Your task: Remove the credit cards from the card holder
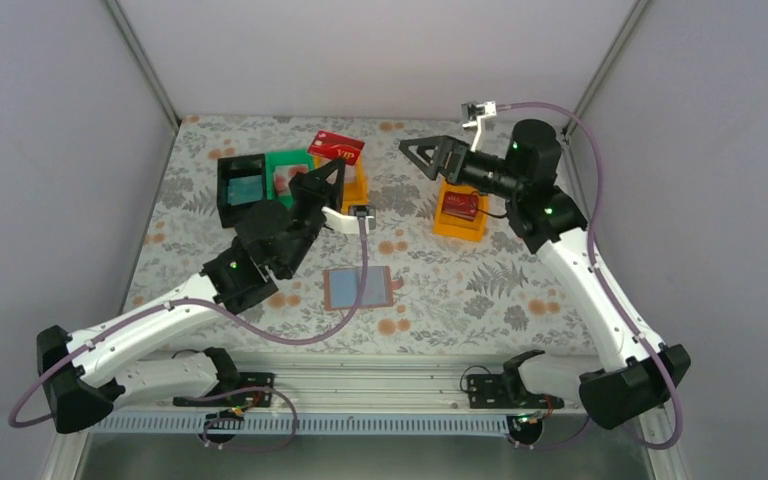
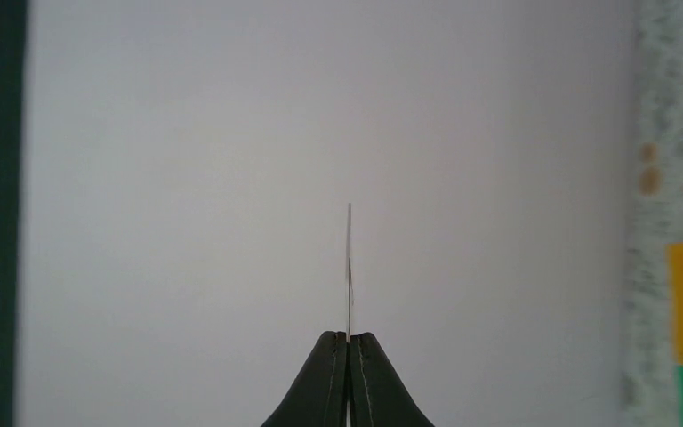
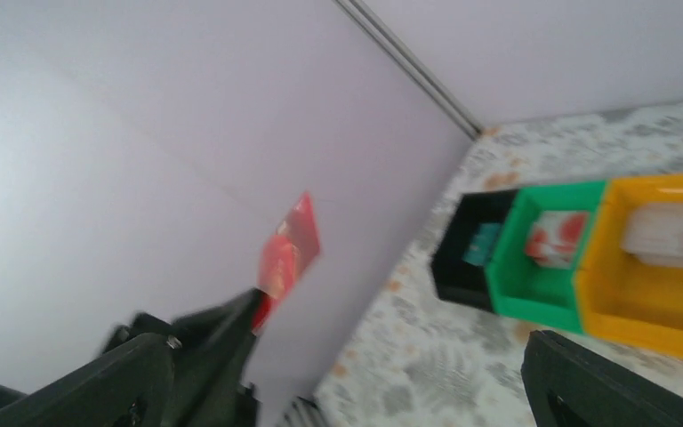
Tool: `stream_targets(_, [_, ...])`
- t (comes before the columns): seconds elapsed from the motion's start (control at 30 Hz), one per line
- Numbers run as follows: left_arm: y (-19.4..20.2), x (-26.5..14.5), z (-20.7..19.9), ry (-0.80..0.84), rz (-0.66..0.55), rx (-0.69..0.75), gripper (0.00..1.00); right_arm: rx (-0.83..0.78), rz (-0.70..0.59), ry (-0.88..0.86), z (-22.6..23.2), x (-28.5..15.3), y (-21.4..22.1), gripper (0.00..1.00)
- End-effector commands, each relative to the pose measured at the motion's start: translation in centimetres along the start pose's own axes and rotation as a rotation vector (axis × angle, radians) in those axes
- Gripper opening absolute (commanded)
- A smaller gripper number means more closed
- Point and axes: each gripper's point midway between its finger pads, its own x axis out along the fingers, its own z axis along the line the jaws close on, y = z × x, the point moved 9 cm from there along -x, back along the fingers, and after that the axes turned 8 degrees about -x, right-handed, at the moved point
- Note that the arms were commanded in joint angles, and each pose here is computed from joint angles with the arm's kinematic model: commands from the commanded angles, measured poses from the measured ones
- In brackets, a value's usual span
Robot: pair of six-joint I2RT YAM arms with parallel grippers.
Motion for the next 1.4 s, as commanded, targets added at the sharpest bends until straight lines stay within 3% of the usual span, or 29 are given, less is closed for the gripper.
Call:
stream_targets(0.0, [-1.6, -0.9, 2.8, -0.231, -0.051, 0.17, 0.02, 0.128, -0.131, -0.112, 2.9, 0.6, -2.1, 0.99])
stream_targets(0.13, [-3.0, -0.7, 2.7, -0.246, -0.09, 0.196, 0.02, 0.181, -0.136, -0.114, 4.1, 1.7, -2.6, 0.97])
stream_targets(0.43, [-4.3, -0.1, 2.1, -0.185, -0.103, 0.181, 0.02, 0.194, -0.067, -0.176, 5.9, 4.4, -2.6, 0.52])
stream_targets(0.8, [-4.3, 0.6, 1.2, -0.115, -0.067, 0.17, 0.02, 0.236, 0.005, -0.149, 5.4, 4.7, -1.3, 0.22])
stream_targets(0.9, [-4.3, 0.7, 1.0, -0.102, -0.061, 0.169, 0.02, 0.24, 0.016, -0.147, 5.5, 4.6, -1.2, 0.2])
stream_targets(1.07, [-4.3, 0.8, 1.0, -0.094, -0.055, 0.163, 0.02, 0.265, 0.038, -0.143, 5.3, 4.7, -0.6, 0.28])
stream_targets(1.13, [-4.3, 0.9, 0.8, -0.087, -0.054, 0.161, 0.02, 0.264, 0.041, -0.142, 5.3, 4.8, -0.5, 0.22])
stream_targets(1.23, [-4.3, 0.9, 0.8, -0.081, -0.052, 0.157, 0.02, 0.252, 0.046, -0.143, 5.4, 4.8, -0.5, 0.04])
stream_targets(1.33, [-4.4, 1.0, 0.5, -0.02, -0.048, 0.138, 0.04, 0.209, 0.049, -0.111, 5.3, 4.8, -0.9, 0.04])
stream_targets(1.37, [-4.3, 1.1, 0.2, 0.024, -0.044, 0.113, 0.18, 0.185, 0.054, -0.086, 4.9, 4.6, -1.1, 0.04])
